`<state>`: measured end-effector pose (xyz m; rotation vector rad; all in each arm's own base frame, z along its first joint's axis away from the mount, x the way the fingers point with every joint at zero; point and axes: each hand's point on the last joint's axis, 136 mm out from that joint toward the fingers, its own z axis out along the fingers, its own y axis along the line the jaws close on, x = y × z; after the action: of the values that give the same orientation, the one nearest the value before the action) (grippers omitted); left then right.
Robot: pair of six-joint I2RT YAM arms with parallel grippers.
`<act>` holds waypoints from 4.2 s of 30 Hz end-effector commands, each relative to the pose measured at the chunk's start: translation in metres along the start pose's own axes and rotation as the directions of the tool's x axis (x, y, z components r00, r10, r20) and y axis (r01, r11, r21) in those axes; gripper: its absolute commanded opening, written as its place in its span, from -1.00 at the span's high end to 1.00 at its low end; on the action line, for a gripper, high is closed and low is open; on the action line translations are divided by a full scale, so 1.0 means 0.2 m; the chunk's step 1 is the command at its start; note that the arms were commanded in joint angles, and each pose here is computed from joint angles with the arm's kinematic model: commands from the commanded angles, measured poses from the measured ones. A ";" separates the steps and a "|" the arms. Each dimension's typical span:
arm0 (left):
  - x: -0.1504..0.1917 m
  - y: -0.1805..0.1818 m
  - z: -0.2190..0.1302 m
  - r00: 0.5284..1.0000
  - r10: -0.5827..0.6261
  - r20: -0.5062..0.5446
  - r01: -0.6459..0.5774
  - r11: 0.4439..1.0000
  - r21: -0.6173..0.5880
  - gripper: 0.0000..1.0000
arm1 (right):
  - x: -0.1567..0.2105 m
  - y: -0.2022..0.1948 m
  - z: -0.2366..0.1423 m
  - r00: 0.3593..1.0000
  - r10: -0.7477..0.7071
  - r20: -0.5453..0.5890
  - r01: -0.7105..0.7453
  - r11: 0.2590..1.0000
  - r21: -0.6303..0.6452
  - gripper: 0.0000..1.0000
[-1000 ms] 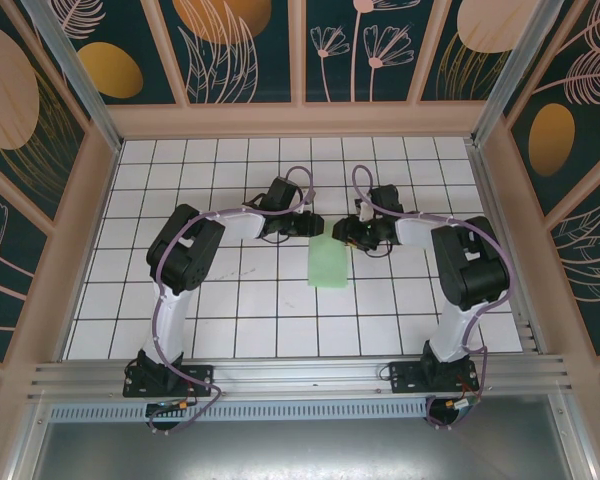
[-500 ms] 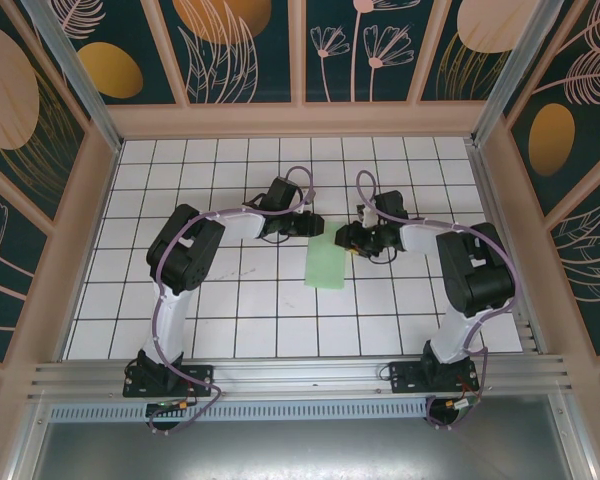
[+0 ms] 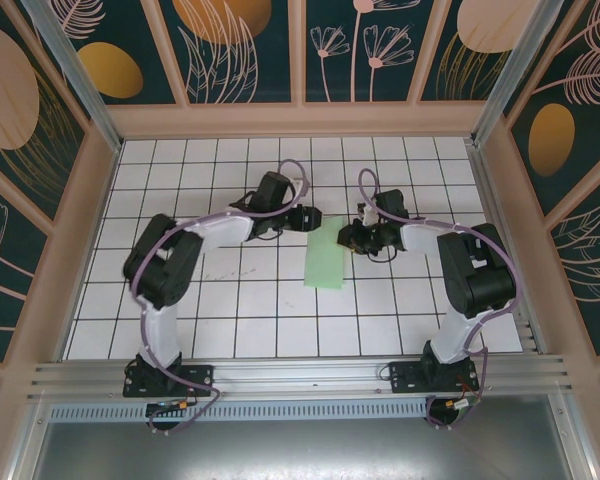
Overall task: Fold a paper plane with a square sheet of paper (fold left side to right side)
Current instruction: Fold the triangle a second time at the center of the table.
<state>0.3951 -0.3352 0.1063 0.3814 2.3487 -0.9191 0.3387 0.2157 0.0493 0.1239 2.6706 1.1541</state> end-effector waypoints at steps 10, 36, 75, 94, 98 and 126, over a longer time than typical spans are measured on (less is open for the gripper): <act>0.21 -0.50 -0.41 0.901 0.424 0.096 -0.419 0.905 -0.071 -0.27 | -0.09 0.14 -0.08 0.999 0.039 0.002 -0.039 0.999 -0.036 0.61; 0.75 -0.42 -0.02 0.835 0.503 -0.223 -0.542 0.681 -0.493 -0.84 | -0.09 0.14 -0.07 0.999 0.053 -0.009 -0.053 0.998 -0.034 0.61; 0.63 -0.60 -0.04 0.908 0.375 -0.187 -0.402 0.905 -0.139 1.00 | -0.24 0.25 -0.42 0.957 -0.107 0.271 0.112 0.994 -0.003 -0.10; 0.47 -0.48 -0.11 0.975 0.165 -0.150 -0.147 0.982 0.121 1.00 | 0.23 0.04 -0.37 0.972 -0.025 0.233 0.036 0.999 -0.041 0.32; 0.42 -0.37 -0.09 0.979 0.133 -0.152 -0.121 0.989 0.086 1.00 | 0.30 0.02 -0.29 0.982 0.000 0.187 0.006 0.999 -0.036 0.72; 0.48 -0.12 -0.01 0.957 0.164 -0.239 -0.188 0.979 -0.080 1.00 | 0.43 -0.21 0.00 0.998 0.060 0.025 -0.064 0.970 0.233 0.85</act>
<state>0.3014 -0.3517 0.0669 0.6504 2.4963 -0.7686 0.2623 0.2080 0.0167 0.2556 2.7299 0.9254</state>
